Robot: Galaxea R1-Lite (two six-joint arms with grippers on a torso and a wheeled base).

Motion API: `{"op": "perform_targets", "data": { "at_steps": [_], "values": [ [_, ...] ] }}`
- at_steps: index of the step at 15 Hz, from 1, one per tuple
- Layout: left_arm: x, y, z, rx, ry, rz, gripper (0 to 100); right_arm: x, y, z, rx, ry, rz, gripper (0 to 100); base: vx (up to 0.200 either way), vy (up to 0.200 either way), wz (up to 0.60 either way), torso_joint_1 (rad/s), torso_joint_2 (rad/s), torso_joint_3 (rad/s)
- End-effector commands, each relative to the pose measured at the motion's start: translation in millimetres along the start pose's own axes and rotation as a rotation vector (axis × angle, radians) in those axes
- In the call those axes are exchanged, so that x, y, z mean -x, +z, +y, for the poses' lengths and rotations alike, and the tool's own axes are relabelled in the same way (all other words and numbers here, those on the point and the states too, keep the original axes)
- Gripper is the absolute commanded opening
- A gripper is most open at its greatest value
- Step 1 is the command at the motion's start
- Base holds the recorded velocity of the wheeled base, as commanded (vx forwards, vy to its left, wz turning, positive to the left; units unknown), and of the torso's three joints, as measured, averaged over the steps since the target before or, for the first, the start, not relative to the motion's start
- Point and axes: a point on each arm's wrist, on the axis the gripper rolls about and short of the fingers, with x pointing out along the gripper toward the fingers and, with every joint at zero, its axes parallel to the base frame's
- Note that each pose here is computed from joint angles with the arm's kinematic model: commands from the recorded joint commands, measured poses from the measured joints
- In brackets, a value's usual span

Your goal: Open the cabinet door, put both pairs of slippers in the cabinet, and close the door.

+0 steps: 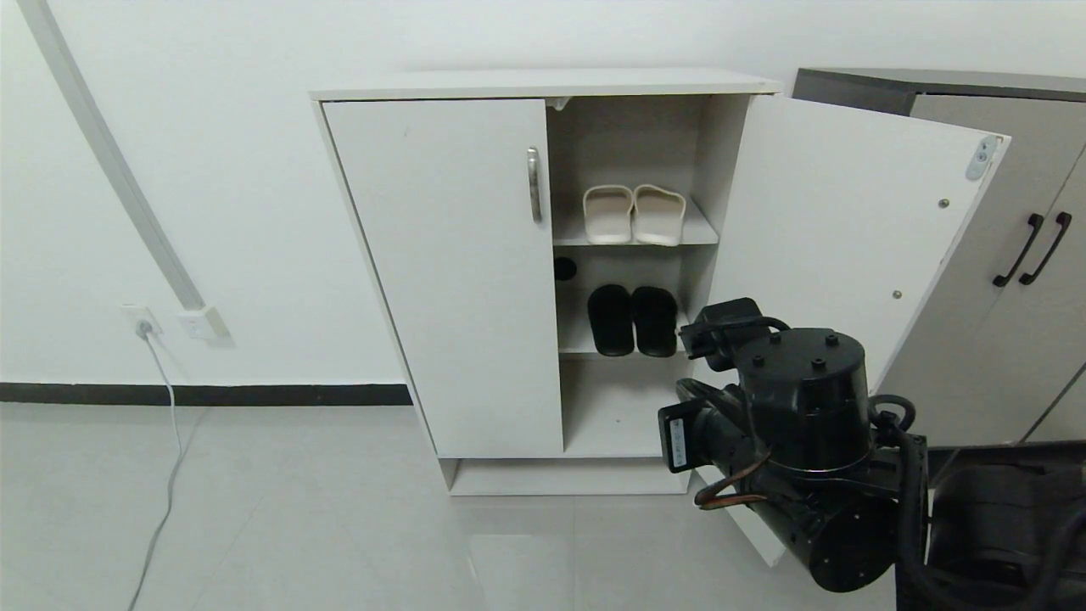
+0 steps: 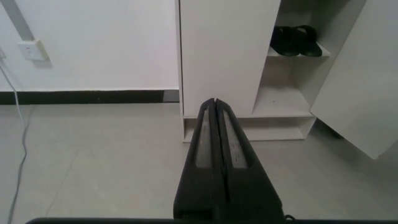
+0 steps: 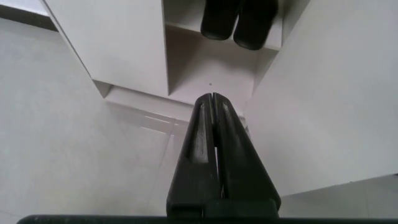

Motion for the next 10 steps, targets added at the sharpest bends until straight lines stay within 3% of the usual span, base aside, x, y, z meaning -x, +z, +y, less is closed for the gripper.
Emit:
{"op": "perform_targets", "data": {
  "at_steps": [1,8,10],
  "values": [
    [-0.1,0.0,0.0,0.0,0.0,0.001,0,-0.3,-1.0,-0.4,0.003,-0.002,0.003,0,0.0,0.0,0.0,0.0,0.0,0.0],
    [-0.1,0.0,0.0,0.0,0.0,0.001,0,-1.2,-1.8,-0.4,0.006,-0.004,0.006,0,0.0,0.0,0.0,0.0,0.0,0.0],
    [-0.1,0.0,0.0,0.0,0.0,0.001,0,-1.5,-1.3,-0.7,0.005,-0.005,0.004,0,0.0,0.0,0.0,-0.005,-0.21,-0.232]
  ]
}}
